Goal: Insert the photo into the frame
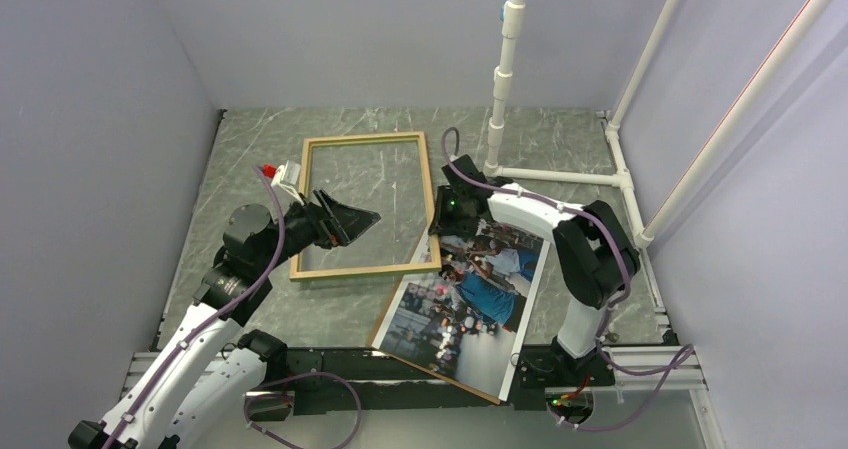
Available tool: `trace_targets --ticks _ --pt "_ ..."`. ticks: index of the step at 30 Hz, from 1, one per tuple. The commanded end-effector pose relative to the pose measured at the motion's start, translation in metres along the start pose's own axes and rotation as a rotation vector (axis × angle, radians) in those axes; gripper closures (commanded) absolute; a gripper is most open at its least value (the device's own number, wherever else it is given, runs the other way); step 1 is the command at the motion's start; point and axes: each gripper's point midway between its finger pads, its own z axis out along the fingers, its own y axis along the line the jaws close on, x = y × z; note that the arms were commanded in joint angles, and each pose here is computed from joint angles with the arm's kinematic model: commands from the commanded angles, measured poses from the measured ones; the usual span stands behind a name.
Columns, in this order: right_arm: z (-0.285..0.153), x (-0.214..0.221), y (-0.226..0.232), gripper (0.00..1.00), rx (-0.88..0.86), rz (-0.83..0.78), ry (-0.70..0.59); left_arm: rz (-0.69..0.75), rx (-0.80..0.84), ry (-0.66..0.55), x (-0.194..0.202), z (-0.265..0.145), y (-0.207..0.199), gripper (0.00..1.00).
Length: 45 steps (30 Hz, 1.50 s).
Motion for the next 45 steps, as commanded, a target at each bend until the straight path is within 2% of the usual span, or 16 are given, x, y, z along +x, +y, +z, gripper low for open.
trace_targets --ticks 1,19,27,29,30,32,35,37,40,45 --pt "-0.002 -0.031 0.055 1.0 -0.135 0.016 -0.089 0.021 0.017 -0.018 -0.006 -0.003 -0.008 0.01" --pt "0.04 -0.014 0.111 1.0 -0.202 0.051 -0.053 0.056 -0.043 -0.055 -0.012 -0.018 -0.004 0.01" --pt "0.043 -0.011 0.112 0.99 -0.192 0.029 -0.056 0.057 -0.05 -0.054 -0.011 -0.019 -0.002 0.01" --pt "0.042 -0.01 0.111 0.91 -0.193 0.012 -0.056 0.057 -0.055 -0.052 -0.01 -0.019 -0.001 0.01" --pt "0.041 -0.011 0.111 0.82 -0.194 0.001 -0.059 0.059 -0.057 -0.052 -0.011 -0.019 -0.001 0.01" --pt "0.038 -0.012 0.111 0.57 -0.192 -0.014 -0.068 0.058 -0.062 -0.051 -0.01 -0.02 0.0 0.01" --pt "0.032 -0.013 0.107 0.36 -0.183 -0.026 -0.087 0.057 -0.064 -0.047 -0.009 -0.019 0.001 0.0" --pt "0.027 -0.015 0.105 0.27 -0.174 -0.036 -0.099 0.056 -0.064 -0.044 -0.009 -0.018 0.001 0.01" --pt "0.018 -0.016 0.1 0.2 -0.156 -0.048 -0.116 0.051 -0.072 -0.031 -0.006 -0.016 0.005 0.01" --pt "0.002 -0.016 0.086 0.14 -0.159 -0.026 -0.134 0.031 -0.071 0.004 0.004 -0.006 0.014 0.01"
